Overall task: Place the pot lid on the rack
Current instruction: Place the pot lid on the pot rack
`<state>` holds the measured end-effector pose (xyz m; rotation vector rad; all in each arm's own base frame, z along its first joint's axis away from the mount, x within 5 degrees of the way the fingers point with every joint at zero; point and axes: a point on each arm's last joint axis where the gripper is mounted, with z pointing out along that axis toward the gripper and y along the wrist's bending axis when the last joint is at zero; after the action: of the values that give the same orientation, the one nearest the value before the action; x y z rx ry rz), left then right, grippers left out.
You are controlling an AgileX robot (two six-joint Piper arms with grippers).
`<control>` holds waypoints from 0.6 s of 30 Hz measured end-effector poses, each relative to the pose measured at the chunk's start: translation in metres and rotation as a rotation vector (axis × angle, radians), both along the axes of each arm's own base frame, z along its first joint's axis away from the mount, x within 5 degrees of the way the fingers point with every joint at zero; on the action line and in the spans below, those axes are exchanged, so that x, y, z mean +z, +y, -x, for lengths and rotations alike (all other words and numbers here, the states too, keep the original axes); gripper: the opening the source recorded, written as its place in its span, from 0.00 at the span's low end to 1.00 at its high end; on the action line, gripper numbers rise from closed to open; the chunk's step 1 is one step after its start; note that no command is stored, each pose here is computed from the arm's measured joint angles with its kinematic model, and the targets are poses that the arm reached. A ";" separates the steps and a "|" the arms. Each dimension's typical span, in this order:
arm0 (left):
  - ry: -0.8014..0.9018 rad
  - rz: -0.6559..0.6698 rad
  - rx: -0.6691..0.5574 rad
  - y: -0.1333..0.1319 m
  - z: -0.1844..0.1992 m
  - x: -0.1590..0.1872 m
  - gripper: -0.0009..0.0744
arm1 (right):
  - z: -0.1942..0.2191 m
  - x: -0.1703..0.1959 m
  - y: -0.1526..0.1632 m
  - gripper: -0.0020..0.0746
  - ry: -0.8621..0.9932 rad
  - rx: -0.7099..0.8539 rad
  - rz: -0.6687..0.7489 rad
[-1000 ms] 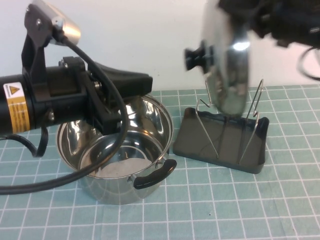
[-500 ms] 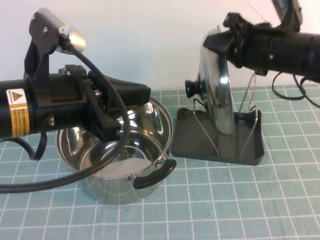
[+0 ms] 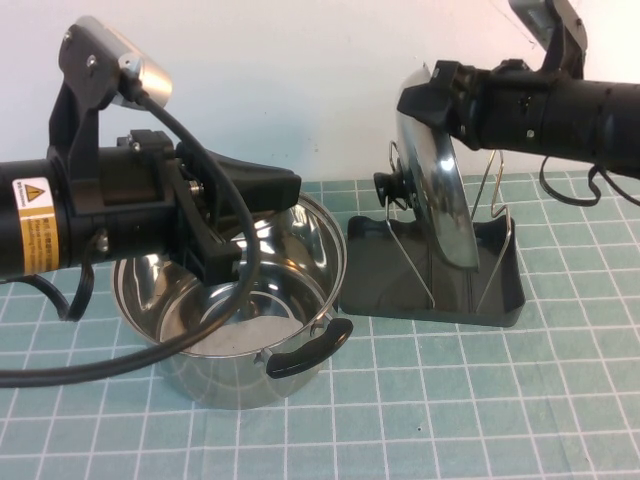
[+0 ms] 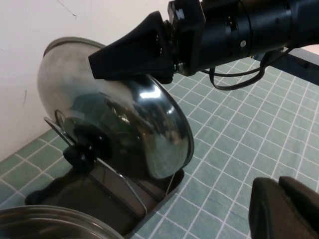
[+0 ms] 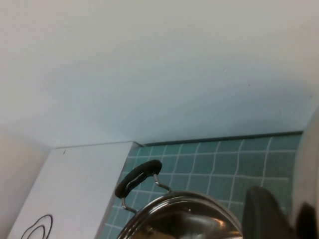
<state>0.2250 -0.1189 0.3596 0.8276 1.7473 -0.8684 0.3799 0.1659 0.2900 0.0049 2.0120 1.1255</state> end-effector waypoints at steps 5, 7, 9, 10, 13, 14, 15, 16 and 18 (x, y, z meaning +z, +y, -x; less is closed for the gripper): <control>0.000 -0.002 0.000 0.000 0.000 0.000 0.01 | 0.001 -0.002 -0.001 0.52 -0.018 0.027 0.050; 0.000 -0.002 0.000 0.000 0.000 0.000 0.01 | 0.000 -0.003 -0.004 0.62 -0.025 0.032 0.065; -0.010 -0.007 0.007 0.000 -0.001 0.000 0.01 | -0.003 -0.003 -0.012 0.68 -0.030 0.028 0.072; -0.023 -0.013 0.020 0.001 -0.002 0.000 0.01 | -0.004 -0.003 -0.017 0.69 -0.036 0.026 0.079; -0.058 -0.031 0.101 0.005 -0.009 0.000 0.01 | -0.008 -0.002 -0.035 0.71 -0.043 0.032 0.067; -0.068 -0.036 0.133 0.007 -0.011 0.001 0.01 | -0.009 -0.001 -0.041 0.71 -0.045 0.044 0.056; -0.089 -0.048 0.173 0.010 -0.015 0.001 0.01 | -0.008 0.000 -0.046 0.71 -0.046 0.062 0.038; -0.118 -0.066 0.215 0.013 -0.018 0.001 0.01 | -0.008 0.001 -0.049 0.71 -0.047 0.077 0.019; -0.196 -0.122 0.300 0.019 -0.025 0.002 0.01 | -0.006 0.007 -0.056 0.71 -0.063 0.116 -0.041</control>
<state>0.2500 -0.0996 0.3621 0.6813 1.7064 -0.4701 0.3864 0.1099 0.2971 -0.1263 1.9535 1.2242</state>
